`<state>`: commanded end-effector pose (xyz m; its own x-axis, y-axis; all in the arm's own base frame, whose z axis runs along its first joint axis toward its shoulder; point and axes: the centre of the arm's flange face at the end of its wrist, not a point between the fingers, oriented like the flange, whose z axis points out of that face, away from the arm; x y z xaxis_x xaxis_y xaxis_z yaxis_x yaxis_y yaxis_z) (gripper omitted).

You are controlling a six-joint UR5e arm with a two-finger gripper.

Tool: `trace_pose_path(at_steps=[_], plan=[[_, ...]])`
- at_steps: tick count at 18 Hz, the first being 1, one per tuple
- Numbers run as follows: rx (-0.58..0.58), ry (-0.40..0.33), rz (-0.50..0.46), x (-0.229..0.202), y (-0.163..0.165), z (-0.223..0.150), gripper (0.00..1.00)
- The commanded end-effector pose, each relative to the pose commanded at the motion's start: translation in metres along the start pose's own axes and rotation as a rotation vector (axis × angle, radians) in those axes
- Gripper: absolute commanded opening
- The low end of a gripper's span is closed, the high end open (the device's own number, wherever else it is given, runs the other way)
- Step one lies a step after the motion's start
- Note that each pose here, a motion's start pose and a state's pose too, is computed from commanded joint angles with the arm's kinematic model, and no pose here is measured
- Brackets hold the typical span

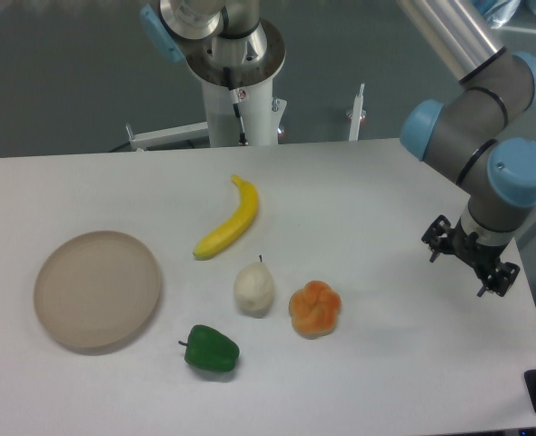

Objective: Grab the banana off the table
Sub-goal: 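Move the open gripper across the table toward the yellow banana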

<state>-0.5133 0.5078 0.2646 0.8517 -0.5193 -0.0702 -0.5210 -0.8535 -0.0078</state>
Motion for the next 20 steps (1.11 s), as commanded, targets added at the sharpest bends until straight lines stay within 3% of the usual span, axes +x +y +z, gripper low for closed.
trace_pose_path(at_steps=[3, 8, 11, 13, 16, 20], plan=[[0.002, 0.002, -0.002, 0.002, -0.005, -0.001, 1.0], [0.01, 0.07, 0.036, 0.058, -0.036, 0.008, 1.0], [0.036, 0.086, 0.046, 0.118, -0.07, -0.018, 1.0], [0.066, 0.125, 0.041, 0.153, -0.074, -0.013, 1.0], [0.065, 0.151, -0.013, 0.193, -0.076, -0.013, 1.0], [0.047, 0.174, -0.076, 0.26, -0.116, -0.02, 1.0]])
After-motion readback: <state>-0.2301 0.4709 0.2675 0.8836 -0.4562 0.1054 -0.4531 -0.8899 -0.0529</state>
